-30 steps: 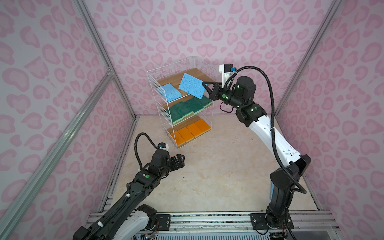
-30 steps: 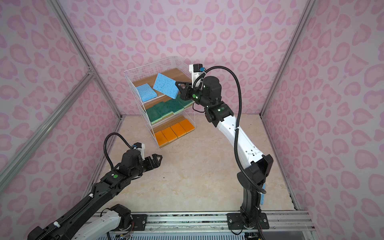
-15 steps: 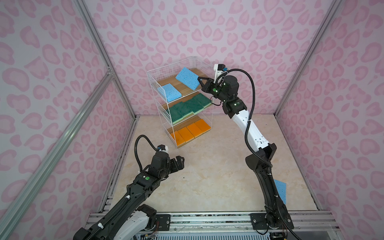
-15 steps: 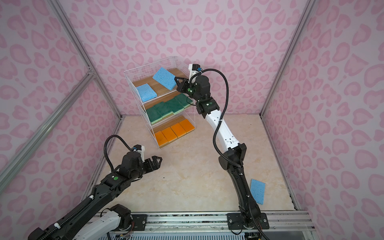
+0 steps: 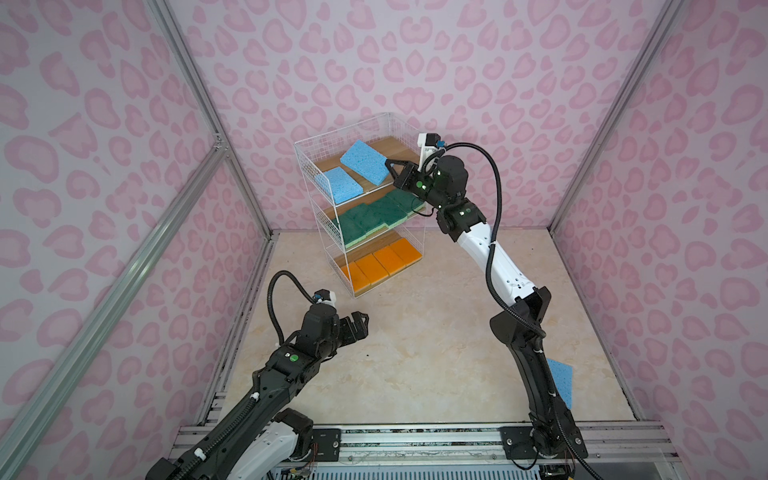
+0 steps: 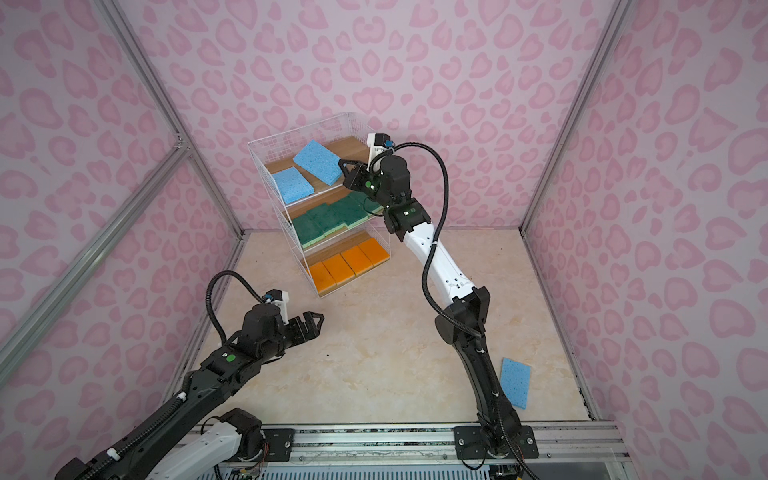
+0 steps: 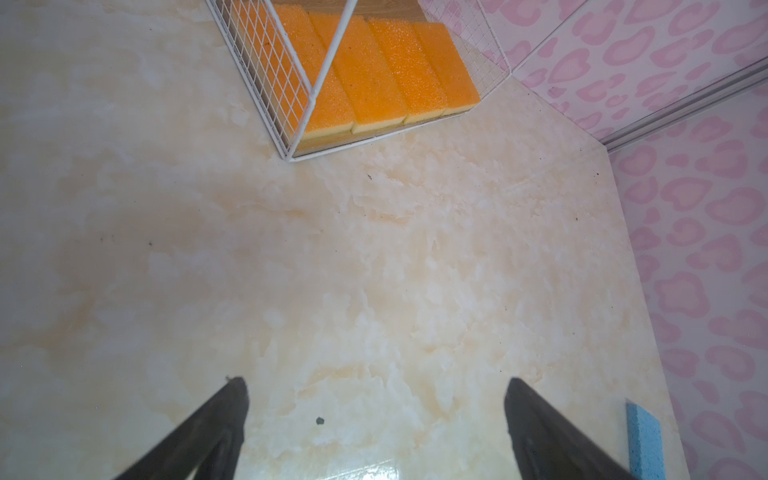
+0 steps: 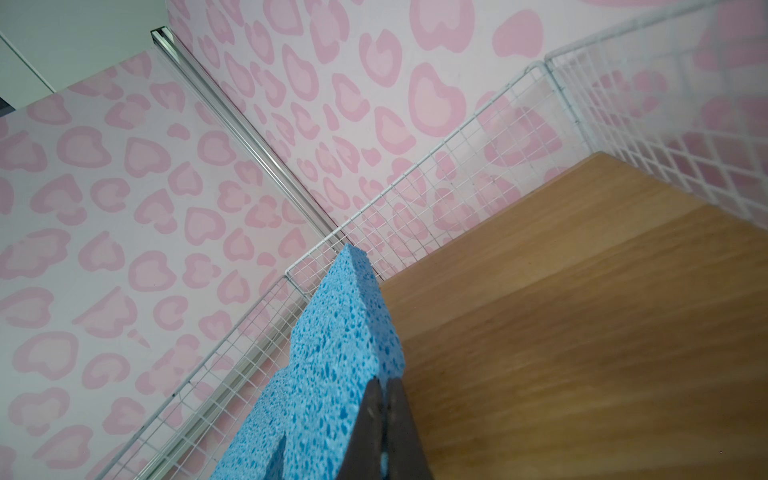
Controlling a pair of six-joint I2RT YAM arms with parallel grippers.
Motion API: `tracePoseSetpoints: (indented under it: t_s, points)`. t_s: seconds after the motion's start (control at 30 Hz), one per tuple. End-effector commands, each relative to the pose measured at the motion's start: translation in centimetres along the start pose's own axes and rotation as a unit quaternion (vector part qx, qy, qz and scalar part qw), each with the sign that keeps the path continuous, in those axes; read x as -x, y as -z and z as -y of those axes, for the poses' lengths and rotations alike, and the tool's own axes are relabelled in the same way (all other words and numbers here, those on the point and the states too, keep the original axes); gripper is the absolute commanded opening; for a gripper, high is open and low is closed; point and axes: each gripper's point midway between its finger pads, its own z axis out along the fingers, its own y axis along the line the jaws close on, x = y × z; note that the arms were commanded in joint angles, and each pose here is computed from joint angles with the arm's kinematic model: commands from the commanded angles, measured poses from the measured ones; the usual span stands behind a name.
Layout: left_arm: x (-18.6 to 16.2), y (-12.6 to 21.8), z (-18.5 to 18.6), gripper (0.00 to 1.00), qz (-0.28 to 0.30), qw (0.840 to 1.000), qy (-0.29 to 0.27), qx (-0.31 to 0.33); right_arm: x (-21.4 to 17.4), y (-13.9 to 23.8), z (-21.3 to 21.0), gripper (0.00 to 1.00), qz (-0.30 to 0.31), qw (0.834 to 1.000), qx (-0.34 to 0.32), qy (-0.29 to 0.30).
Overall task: Place and organize the cleaning sponges onto the shelf
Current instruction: 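Lower the blue sponge onto the top shelf beside the other blue sponge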
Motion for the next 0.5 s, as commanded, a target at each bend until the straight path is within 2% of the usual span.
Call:
tracePoseSetpoints:
  t_s: [0.0,0.27,0.33,0.47]
  points:
    - [0.2,0.2,-0.1,0.97,0.008,1.0,0.002,0.0,-0.1,-0.2,-0.7,0.09,0.008,1.0,0.012,-0.018]
    - [0.2,0.6,-0.2,0.97,0.012,1.0,0.001,0.0,-0.7,-0.2,-1.3,0.28,0.001,1.0,0.014,-0.028]
    - [0.2,0.6,-0.2,0.97,0.011,1.0,0.001,0.0,-0.7,-0.1,-1.7,0.29,0.0,0.999,0.019,-0.027]
    - [0.3,0.6,-0.1,0.97,0.011,1.0,0.0,0.0,-1.2,-0.1,-2.3,0.22,-0.01,0.999,0.027,-0.028]
